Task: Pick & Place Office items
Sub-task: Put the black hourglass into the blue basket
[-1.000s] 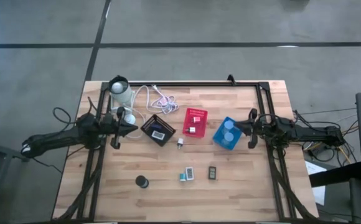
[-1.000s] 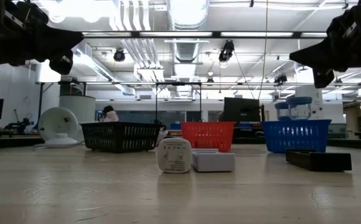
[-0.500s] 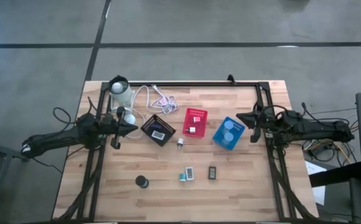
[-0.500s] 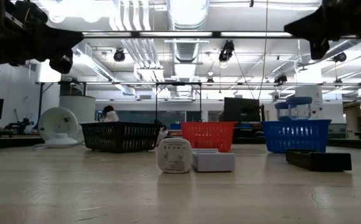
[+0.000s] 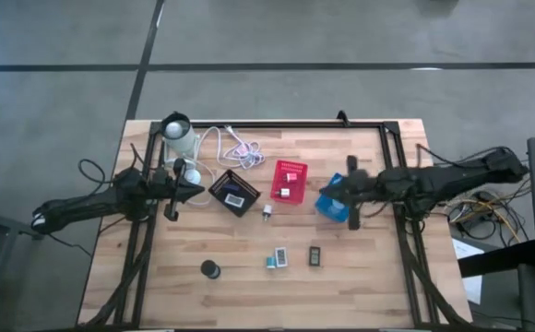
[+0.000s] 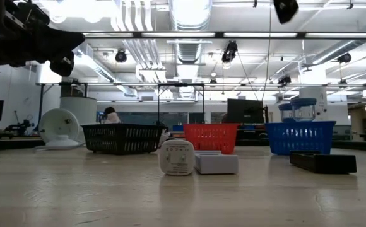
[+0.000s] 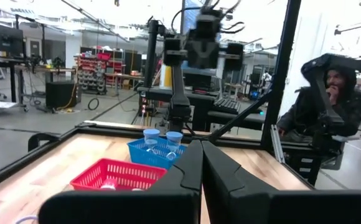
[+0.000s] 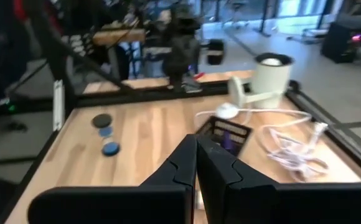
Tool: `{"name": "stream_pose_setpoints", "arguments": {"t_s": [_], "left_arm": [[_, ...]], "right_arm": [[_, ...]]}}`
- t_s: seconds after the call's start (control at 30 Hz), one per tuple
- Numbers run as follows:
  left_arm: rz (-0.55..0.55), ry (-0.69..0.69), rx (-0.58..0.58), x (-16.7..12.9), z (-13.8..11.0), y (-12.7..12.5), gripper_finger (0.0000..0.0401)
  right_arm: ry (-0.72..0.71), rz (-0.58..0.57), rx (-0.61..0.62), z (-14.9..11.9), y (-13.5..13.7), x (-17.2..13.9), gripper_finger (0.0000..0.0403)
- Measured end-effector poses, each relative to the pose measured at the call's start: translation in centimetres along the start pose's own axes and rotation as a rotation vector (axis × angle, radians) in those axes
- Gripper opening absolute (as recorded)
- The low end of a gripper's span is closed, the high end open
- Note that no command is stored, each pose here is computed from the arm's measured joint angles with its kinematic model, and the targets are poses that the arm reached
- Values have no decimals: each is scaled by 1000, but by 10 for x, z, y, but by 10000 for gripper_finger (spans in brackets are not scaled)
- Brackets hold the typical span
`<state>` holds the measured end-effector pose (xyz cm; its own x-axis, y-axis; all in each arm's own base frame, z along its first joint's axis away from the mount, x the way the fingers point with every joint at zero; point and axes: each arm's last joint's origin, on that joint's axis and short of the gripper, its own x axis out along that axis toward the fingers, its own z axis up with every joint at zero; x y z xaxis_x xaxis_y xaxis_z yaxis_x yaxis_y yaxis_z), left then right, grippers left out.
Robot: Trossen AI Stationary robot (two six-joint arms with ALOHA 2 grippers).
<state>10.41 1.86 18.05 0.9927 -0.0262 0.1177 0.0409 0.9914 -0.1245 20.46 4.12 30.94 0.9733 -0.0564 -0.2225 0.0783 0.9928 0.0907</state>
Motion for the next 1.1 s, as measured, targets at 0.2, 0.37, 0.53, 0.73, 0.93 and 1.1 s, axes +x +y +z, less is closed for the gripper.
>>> {"name": "stream_pose_setpoints", "arguments": {"t_s": [0.2, 0.37, 0.53, 0.73, 0.93, 1.1], "left_arm": [[0, 0, 0, 0, 0, 0, 3], [0, 0, 4, 0, 0, 0, 3], [0, -1, 5, 0, 0, 0, 3], [0, 0, 20, 0, 0, 0, 3], [1, 2, 21, 0, 0, 0, 3], [2, 5, 24, 0, -1, 0, 3]], "right_arm": [[105, 41, -72, 1, 29, 44, 8], [152, 56, -119, 0, 48, 76, 8], [176, 77, -153, 3, 64, 105, 8], [188, 149, -184, 9, 81, 139, 9], [185, 158, -211, 13, 96, 173, 18], [192, 232, -217, 11, 109, 200, 64]]}}
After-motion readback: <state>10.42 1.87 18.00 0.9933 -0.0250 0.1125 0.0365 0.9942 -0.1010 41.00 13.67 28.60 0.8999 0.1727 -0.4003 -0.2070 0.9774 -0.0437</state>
